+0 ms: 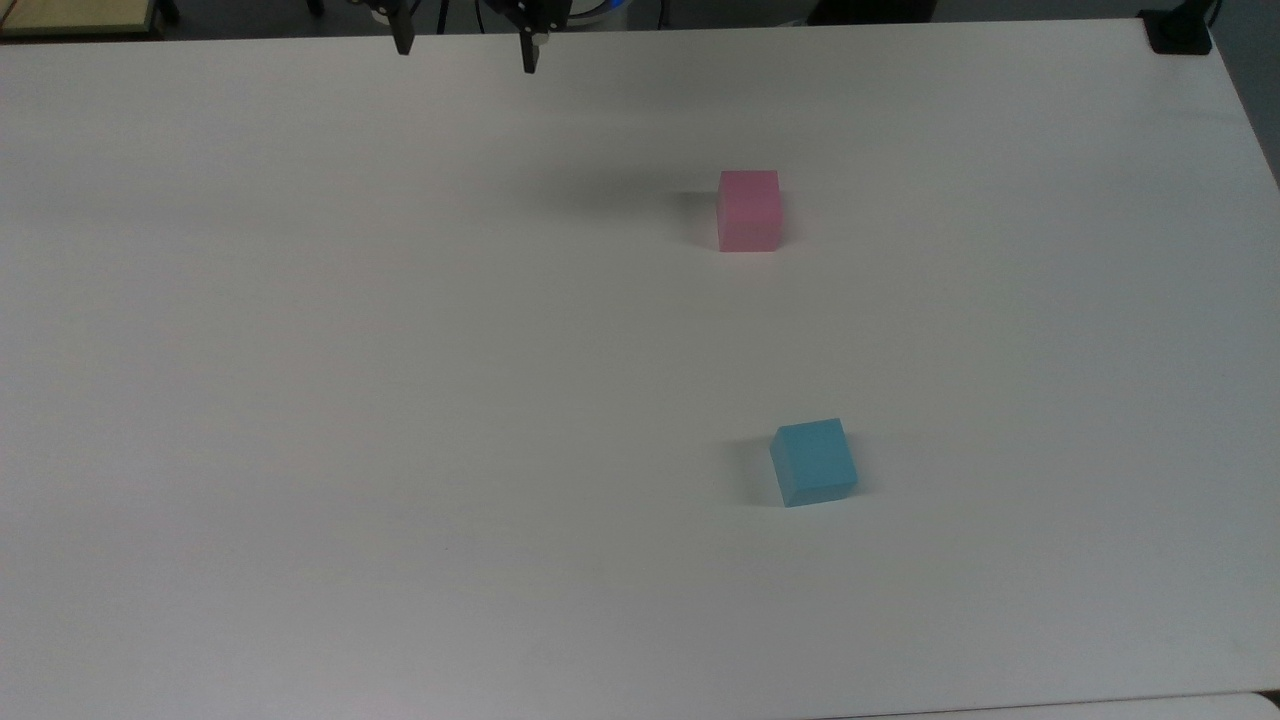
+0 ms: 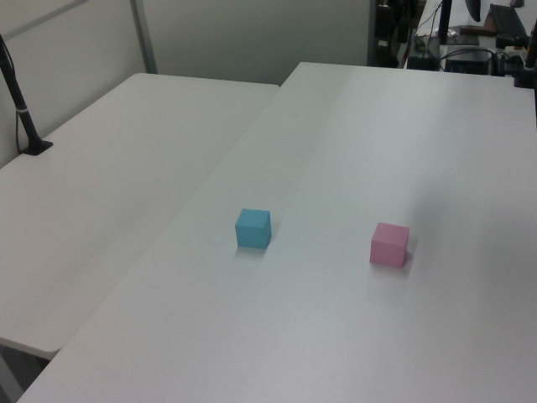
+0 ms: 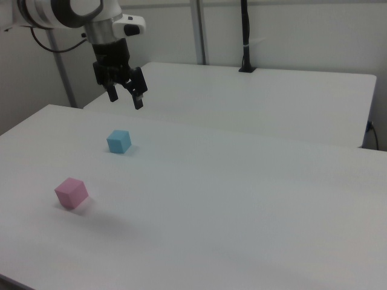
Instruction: Put blue cube on pink cube
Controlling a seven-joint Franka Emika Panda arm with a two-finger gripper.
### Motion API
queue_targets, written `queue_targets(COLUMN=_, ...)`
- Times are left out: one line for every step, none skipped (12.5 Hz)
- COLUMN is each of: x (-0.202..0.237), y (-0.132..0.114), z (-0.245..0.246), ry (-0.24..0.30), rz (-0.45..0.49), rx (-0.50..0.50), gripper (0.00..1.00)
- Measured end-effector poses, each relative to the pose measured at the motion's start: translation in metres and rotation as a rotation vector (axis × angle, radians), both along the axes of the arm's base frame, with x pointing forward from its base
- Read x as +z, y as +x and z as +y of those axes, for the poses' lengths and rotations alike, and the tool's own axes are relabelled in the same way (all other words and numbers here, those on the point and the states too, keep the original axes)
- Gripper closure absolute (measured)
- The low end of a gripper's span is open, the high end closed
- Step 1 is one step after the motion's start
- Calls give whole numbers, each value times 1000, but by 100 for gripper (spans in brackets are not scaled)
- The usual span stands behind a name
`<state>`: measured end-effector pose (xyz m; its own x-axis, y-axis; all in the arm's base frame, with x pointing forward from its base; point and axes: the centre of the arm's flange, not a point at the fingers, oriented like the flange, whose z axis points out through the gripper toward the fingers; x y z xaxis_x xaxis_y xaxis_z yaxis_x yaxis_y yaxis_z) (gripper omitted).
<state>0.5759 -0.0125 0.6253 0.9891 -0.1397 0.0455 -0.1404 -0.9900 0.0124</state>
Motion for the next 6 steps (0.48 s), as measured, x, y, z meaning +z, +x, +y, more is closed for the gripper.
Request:
queue_targets(x=-2, y=1, z=7, ry=-3, rz=4, rx=12, gripper=0)
queue_targets(x=-2, y=1, z=4, ry=-4, rz=4, rx=8, gripper=0)
queue_targets(x=-2, y=1, z=0, ry=-4, rz=3, rx=1, gripper=0)
queue_targets(x=-2, y=1, z=-2, ry=-4, rz=3, rx=-3, gripper=0)
queue_targets(x=-2, y=1, z=-2, ry=-4, rz=2, rx=-3, gripper=0)
queue_targets(x=-1, y=1, z=-2, ry=-4, rz=2, rx=-3, gripper=0)
